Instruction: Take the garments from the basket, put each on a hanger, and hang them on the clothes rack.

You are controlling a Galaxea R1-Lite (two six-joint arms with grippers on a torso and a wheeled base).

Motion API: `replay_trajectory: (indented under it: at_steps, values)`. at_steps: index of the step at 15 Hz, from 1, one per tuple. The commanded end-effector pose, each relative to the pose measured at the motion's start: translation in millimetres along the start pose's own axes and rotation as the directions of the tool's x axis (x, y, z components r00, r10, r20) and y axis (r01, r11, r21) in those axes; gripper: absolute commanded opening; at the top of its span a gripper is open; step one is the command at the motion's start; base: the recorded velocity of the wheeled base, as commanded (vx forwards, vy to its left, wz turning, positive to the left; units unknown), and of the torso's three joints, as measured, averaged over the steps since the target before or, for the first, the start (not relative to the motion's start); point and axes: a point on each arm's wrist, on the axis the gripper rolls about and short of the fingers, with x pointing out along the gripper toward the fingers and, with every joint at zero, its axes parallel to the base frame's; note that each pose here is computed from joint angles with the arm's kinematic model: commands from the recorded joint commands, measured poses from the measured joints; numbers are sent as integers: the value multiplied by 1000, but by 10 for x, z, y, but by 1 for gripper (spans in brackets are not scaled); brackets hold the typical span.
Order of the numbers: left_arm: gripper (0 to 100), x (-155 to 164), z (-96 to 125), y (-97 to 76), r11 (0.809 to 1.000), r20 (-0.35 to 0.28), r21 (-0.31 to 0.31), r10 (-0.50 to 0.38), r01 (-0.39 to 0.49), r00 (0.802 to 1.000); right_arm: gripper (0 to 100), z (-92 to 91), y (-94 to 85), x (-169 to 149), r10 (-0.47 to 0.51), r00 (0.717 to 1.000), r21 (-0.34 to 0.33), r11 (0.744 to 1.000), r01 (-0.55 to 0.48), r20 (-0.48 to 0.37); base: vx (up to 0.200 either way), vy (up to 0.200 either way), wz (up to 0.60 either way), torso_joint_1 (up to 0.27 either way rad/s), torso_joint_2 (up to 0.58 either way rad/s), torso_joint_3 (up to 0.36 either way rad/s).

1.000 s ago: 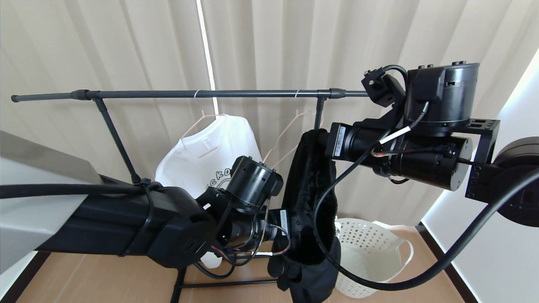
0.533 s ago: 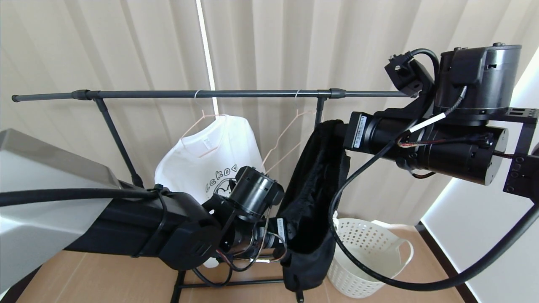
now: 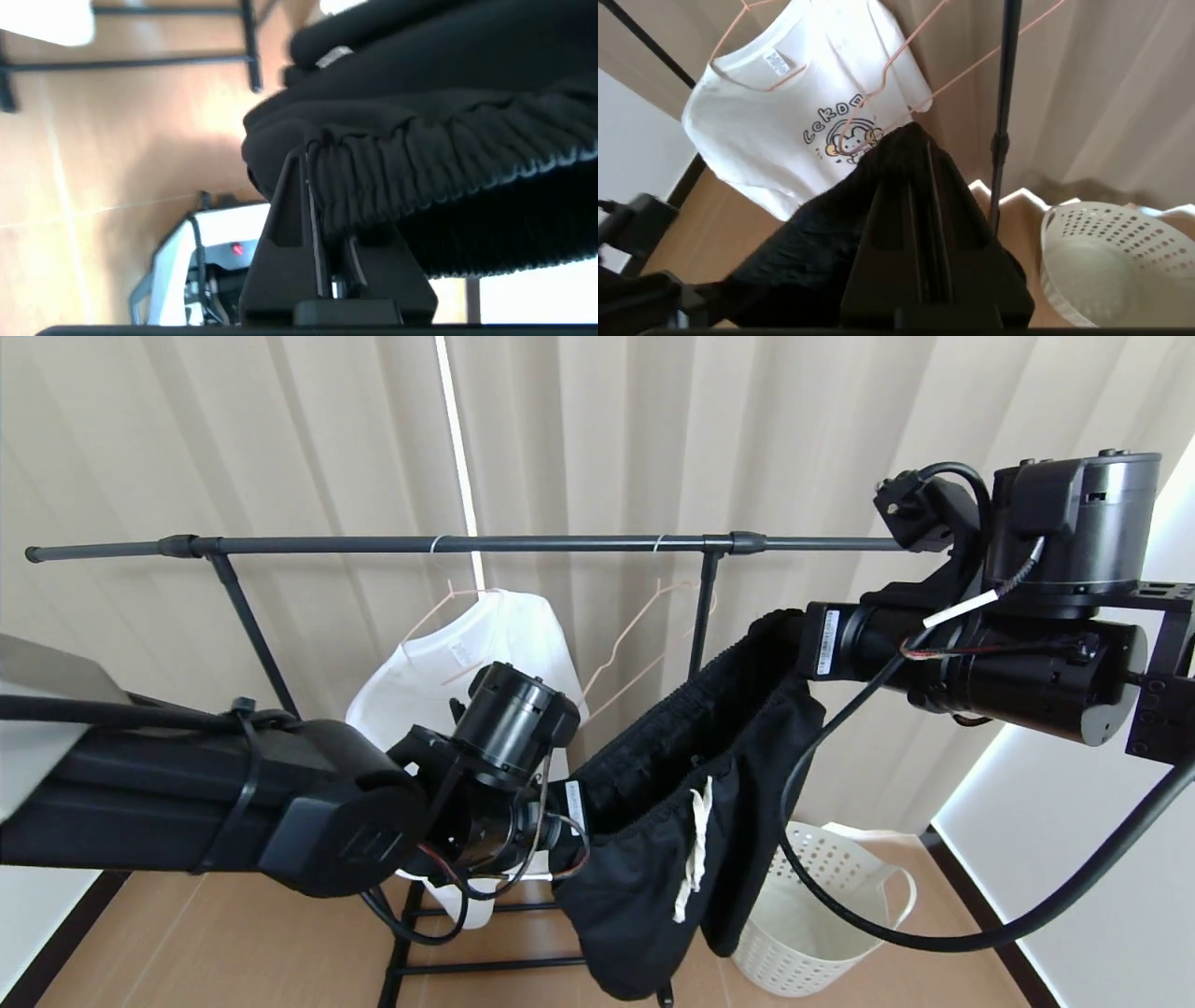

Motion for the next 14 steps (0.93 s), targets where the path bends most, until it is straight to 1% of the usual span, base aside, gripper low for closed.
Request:
replay_trajectory:
  at_steps: [1, 2, 3, 4, 5, 6, 7, 8, 9, 10, 12, 14]
  values:
    - [0, -294, 243, 8, 1000, 86, -22, -20, 22, 996, 0, -99, -41, -96, -30, 998, -84, 996, 24, -61, 0, 0, 0, 0, 0, 0]
    - [0, -353, 300, 7, 999, 96, -22, -21, 24, 995, 0, -126, -38, -138, -33, 996, -100, 995, 24, -88, 0, 0, 0, 0, 0, 0]
    - [0, -451, 437, -18, 1000, 112, -22, -19, 22, 994, 0, -241, 37, -221, -31, 980, -136, 991, 5, -195, 0, 0, 0, 0, 0, 0]
    - [0, -512, 507, -46, 1000, 114, -24, -15, 18, 993, 0, -278, 92, -288, -25, 969, -155, 988, -14, -247, 0, 0, 0, 0, 0, 0]
    - [0, -598, 599, -94, 1000, 119, -20, 4, -2, 993, 0, -288, 130, -306, -27, 955, -161, 987, -22, -296, 0, 0, 0, 0, 0, 0]
    - [0, -663, 649, -124, 1000, 120, -12, 18, -16, 993, 0, -295, 176, -253, -26, 946, -127, 992, -15, -323, 0, 0, 0, 0, 0, 0]
    - [0, -716, 657, -135, 999, 108, 8, 33, -34, 994, 0, -247, 215, -171, -23, 943, -69, 998, 0, -331, 0, 0, 0, 0, 0, 0]
    - [0, -742, 660, -135, 998, 103, 25, 46, -49, 994, 0, -198, 221, -134, -28, 941, -35, 999, 17, -338, 0, 0, 0, 0, 0, 0]
    - [0, -771, 661, -129, 996, 106, 36, 73, -77, 992, 0, -158, 196, -73, -45, 936, -2, 999, 48, -350, 0, 0, 0, 0, 0, 0]
    - [0, -816, 655, -94, 990, 119, 39, 128, -133, 985, 0, -124, 99, -7, -72, 933, 28, 996, 87, -351, 0, 0, 0, 0, 0, 0]
    - [0, -848, 649, -43, 984, 127, 36, 169, -175, 977, 0, -97, 7, 17, -96, 934, 37, 993, 116, -344, 0, 0, 0, 0, 0, 0]
    - [0, -873, 654, 75, 978, 126, 18, 205, -208, 971, 0, -42, -156, 38, -137, 934, 53, 985, 163, -330, 0, 0, 0, 0, 0, 0]
